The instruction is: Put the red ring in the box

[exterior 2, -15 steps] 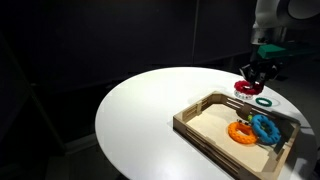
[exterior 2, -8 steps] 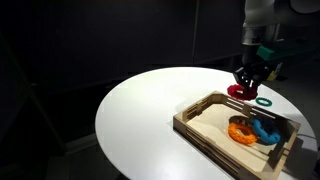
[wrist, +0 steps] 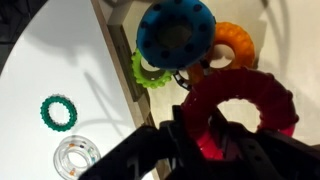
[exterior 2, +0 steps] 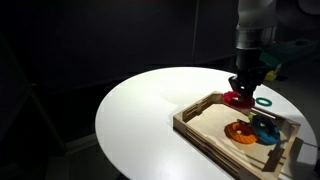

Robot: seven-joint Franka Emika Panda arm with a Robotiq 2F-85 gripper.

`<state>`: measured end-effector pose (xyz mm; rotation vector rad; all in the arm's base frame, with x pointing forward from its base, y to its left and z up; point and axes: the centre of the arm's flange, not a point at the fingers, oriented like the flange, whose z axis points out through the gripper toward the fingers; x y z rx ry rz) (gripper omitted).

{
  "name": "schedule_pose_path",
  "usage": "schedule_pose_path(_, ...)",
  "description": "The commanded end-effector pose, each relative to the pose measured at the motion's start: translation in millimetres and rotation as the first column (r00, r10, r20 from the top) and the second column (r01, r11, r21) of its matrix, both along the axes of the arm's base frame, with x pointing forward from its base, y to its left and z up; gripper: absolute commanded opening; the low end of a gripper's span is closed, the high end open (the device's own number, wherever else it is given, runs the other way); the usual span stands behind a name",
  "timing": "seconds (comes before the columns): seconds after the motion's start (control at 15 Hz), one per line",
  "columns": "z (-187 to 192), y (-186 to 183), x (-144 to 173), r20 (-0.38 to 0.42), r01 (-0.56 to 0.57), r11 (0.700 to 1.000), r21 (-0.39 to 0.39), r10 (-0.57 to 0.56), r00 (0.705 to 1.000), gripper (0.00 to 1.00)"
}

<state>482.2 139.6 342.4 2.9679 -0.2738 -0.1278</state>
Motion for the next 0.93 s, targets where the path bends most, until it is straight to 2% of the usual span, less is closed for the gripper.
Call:
schedule_pose_path(0.0,-4,3,-9,-0.043,-0.072,0.997,-0.015,0.072,0.996,0.40)
schedule_pose_path(0.07,-6,4,-11,-0.055,-0.083,0.996,-0.017,0.082,0.995,0.56)
schedule_pose_path(0.47,-5,-4,-15,-0.109,-0.125,0.992,-0.001,0.124,0.986,0.99)
schedule_pose_path(0.87,23,-32,-16,-0.163,-0.206,0.975,0.086,0.217,0.962,1.00)
